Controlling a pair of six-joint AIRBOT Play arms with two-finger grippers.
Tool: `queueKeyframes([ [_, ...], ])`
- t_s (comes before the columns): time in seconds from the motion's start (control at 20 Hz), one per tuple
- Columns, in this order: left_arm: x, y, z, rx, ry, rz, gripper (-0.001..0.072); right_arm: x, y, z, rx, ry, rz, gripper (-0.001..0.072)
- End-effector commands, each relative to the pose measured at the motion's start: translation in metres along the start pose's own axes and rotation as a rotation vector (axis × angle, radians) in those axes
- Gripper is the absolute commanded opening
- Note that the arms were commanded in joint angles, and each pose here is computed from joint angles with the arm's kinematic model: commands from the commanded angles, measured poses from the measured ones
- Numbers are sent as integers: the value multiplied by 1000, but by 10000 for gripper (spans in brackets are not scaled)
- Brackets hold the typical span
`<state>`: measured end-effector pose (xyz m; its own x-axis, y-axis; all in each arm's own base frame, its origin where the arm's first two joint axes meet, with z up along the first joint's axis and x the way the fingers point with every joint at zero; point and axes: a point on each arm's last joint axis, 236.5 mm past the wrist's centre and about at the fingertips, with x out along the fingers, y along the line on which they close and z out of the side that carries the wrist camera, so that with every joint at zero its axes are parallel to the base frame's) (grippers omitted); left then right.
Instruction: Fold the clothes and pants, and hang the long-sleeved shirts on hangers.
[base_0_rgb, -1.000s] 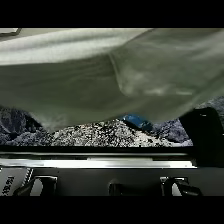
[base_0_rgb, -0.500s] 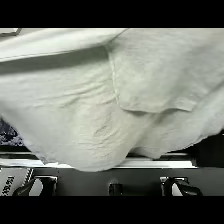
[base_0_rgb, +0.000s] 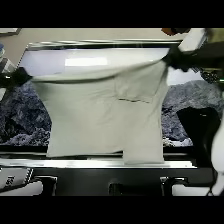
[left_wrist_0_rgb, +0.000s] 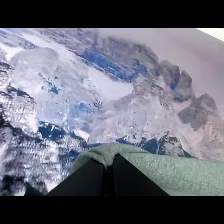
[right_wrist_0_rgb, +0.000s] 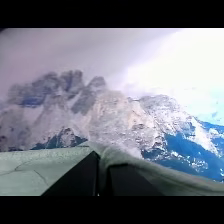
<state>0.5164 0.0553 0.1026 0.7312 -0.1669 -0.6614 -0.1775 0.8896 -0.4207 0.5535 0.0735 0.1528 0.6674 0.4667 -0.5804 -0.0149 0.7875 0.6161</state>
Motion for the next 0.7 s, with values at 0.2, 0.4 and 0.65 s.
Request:
queueKeyframes([
  [0.2, 127, 32, -16, -25, -23, 46, 13, 110, -94, 16, 44, -153, -135, 32],
  [0.4, 131, 34, -37, -30, 69, 40, 14, 110, -105, -11, 34, -34, -187, 32],
  [0.65, 116, 32, -97, -47, 337, 15, 13, 85, -126, -75, 74, 247, -323, 33],
])
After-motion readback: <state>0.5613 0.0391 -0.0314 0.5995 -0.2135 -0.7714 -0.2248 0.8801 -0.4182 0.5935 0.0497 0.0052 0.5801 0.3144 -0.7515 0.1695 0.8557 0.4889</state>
